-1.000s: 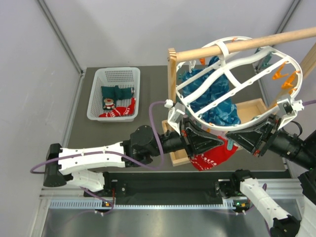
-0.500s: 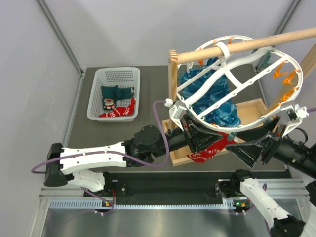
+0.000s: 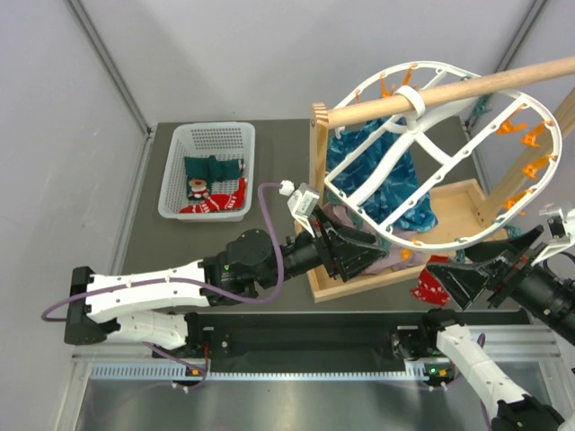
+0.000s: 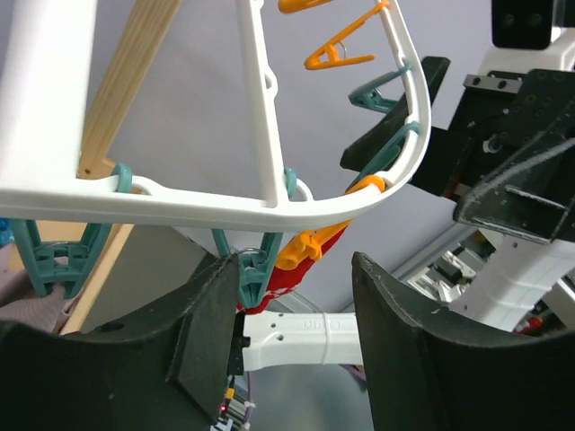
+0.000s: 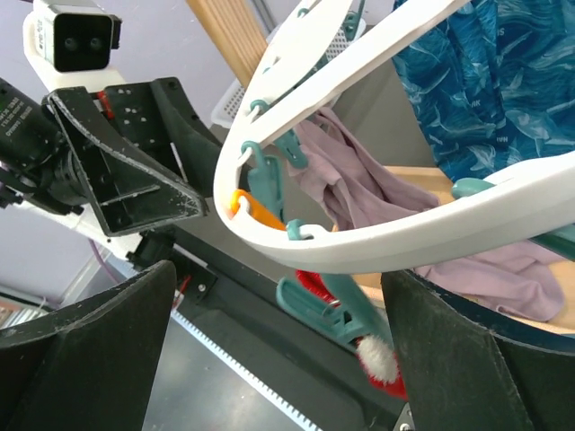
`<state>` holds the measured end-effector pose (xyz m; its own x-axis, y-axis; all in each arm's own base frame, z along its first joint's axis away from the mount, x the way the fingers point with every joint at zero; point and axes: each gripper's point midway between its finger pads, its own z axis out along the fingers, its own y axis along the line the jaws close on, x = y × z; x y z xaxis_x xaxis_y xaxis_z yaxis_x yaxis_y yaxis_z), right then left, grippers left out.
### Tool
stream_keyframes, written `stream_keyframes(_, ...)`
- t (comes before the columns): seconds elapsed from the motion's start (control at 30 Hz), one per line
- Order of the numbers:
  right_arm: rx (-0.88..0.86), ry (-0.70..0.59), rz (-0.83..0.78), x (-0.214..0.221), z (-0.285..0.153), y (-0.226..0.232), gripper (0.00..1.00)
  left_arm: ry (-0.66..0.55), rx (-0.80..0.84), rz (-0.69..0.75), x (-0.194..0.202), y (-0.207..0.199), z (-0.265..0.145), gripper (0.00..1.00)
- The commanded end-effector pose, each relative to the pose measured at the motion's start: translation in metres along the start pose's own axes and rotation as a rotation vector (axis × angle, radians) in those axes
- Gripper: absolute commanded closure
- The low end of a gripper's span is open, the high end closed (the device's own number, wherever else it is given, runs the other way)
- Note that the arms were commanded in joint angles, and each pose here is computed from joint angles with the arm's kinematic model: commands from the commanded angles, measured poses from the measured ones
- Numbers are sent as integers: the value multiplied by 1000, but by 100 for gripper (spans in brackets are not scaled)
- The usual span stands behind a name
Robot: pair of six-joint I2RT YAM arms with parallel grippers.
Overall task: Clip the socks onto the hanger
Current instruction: Clamp the sock onto the hanger, then open the clamp at the hanger.
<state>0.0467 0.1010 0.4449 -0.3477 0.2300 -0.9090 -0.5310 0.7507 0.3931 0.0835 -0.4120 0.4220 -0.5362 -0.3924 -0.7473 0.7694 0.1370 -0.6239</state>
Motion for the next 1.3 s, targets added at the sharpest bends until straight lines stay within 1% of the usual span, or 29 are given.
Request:
stream_keyframes(0.0,97,121,68,39,-12,-18,6,35,109,-33,1,-25,-3,43)
stream_keyframes(0.13,158,67,50,32,-18,-27,6,80,128,-31,20,-33,6,47)
stream_keyframes(0.17,177,51,45,29,-19,-30,6,90,114,-28,28,-30,10,47)
stream_keyframes(0.2,223,12,37,22,-23,-36,6,92,112,-23,29,-31,11,47)
stream_keyframes(0.27,269,-9,28,16,-26,-43,6,101,106,-22,34,-31,11,48)
stream_keyframes(0.33,299,-22,13,10,-27,-48,6,88,67,-24,34,-24,10,51)
stream_keyframes(0.43,323,-40,-5,3,-27,-52,5,63,13,-21,30,-14,4,51)
stream_keyframes(0.6,385,-108,-39,-14,-31,-61,1,36,-31,-6,25,-4,-1,45)
stream_keyframes(0.7,428,-124,-44,-20,-35,-67,0,39,-40,2,27,-2,0,43)
stream_keyframes(0.83,355,-123,-55,-19,-39,-51,0,39,-64,14,29,4,2,40)
stream_keyframes(0.93,274,-93,-55,-12,-41,-35,2,41,-72,24,30,6,1,39)
stream_keyframes(0.97,227,-80,-56,-8,-41,-27,3,39,-66,24,29,5,1,39)
stream_keyframes(1.07,185,-49,-30,6,-40,-22,4,27,-29,22,22,-4,-2,41)
stream_keyframes(1.17,214,-19,18,21,-35,-32,5,-4,-46,13,11,-4,-3,40)
stream_keyframes(1.27,284,2,77,29,-29,-47,1,-45,-56,-6,-3,-9,0,38)
